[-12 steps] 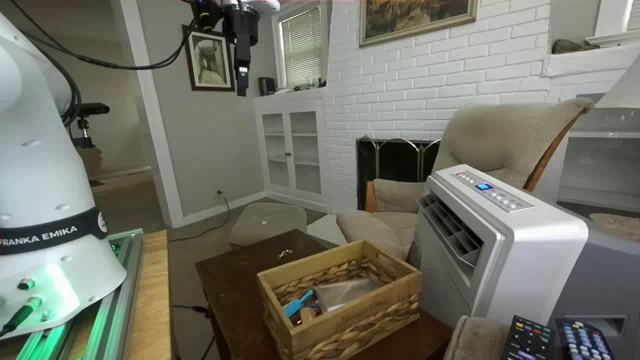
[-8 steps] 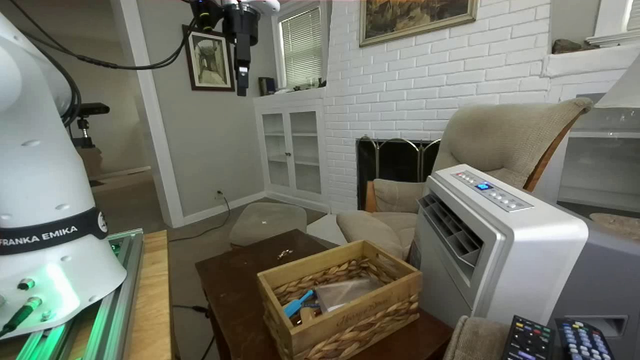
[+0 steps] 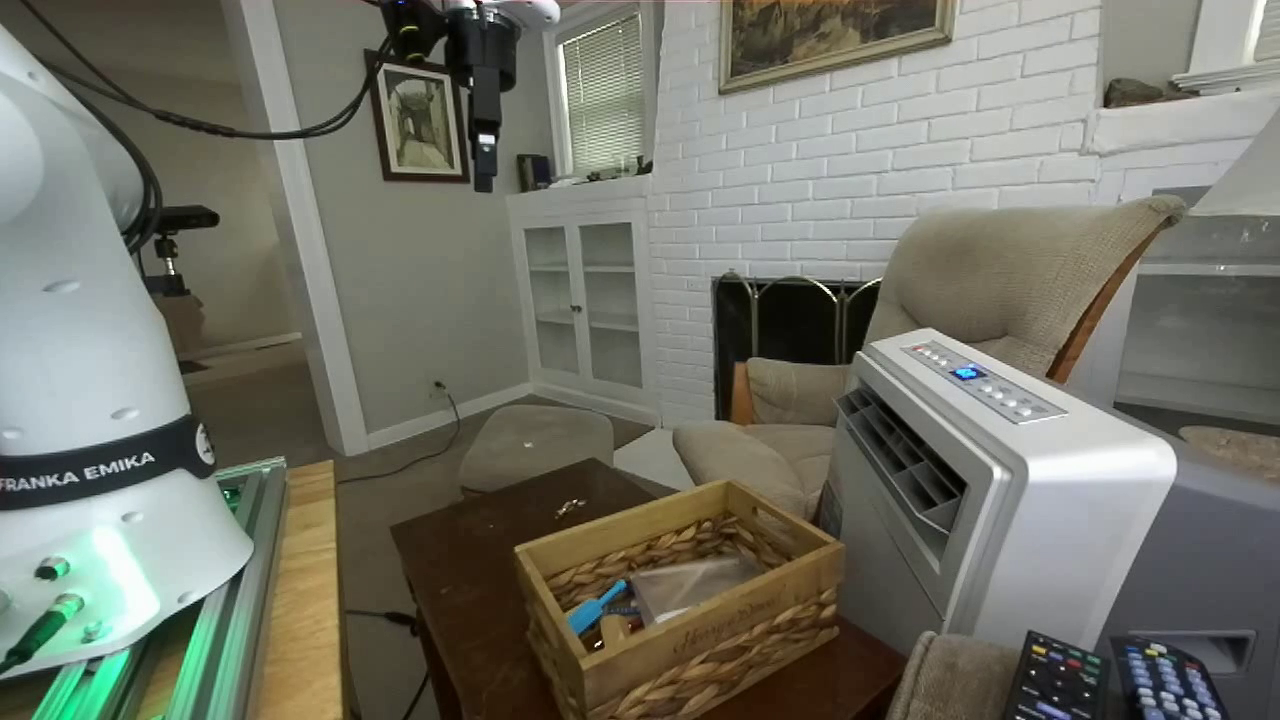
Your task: Shift one remote to the basket
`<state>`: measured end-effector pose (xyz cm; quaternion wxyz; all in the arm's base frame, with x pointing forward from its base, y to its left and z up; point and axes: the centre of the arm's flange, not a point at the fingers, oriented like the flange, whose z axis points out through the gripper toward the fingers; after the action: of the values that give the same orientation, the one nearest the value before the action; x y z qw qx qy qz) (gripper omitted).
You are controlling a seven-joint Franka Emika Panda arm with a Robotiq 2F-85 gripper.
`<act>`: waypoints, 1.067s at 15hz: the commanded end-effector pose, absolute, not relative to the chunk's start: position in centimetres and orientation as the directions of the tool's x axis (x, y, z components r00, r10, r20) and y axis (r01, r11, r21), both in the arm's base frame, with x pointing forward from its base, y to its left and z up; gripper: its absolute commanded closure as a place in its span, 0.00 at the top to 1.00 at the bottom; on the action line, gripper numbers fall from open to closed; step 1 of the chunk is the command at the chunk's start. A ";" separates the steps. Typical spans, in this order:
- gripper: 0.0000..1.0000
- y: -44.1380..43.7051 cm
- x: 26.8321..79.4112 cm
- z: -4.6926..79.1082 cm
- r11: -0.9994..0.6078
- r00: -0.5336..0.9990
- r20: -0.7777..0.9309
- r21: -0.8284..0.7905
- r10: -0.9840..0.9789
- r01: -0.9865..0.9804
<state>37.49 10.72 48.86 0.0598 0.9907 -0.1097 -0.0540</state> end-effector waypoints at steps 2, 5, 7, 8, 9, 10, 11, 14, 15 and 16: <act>1.00 10.7 37.5 48.9 -0.969 0.970 -0.094 0.130 -0.224 -0.211; 1.00 10.7 37.5 48.9 -0.969 0.970 -0.094 0.130 -0.224 -0.211; 1.00 10.7 37.5 48.9 -0.969 0.970 -0.094 0.130 -0.224 -0.211; 1.00 10.7 37.5 48.9 -0.969 0.970 -0.094 0.130 -0.224 -0.211; 1.00 10.7 37.5 48.9 -0.969 0.970 -0.094 0.130 -0.224 -0.211; 1.00 10.7 37.5 48.9 -0.969 0.970 -0.094 0.130 -0.224 -0.211; 1.00 10.7 37.5 48.9 -0.969 0.970 -0.094 0.130 -0.224 -0.211; 1.00 10.7 38.1 48.7 -0.963 0.960 -0.119 0.127 -0.254 -0.240; 1.00 10.5 39.4 48.3 -0.950 0.941 -0.154 0.128 -0.303 -0.285; 1.00 10.2 40.5 47.8 -0.937 0.924 -0.166 0.119 -0.345 -0.328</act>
<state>37.69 10.53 48.59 0.0600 0.9892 -0.1203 -0.0584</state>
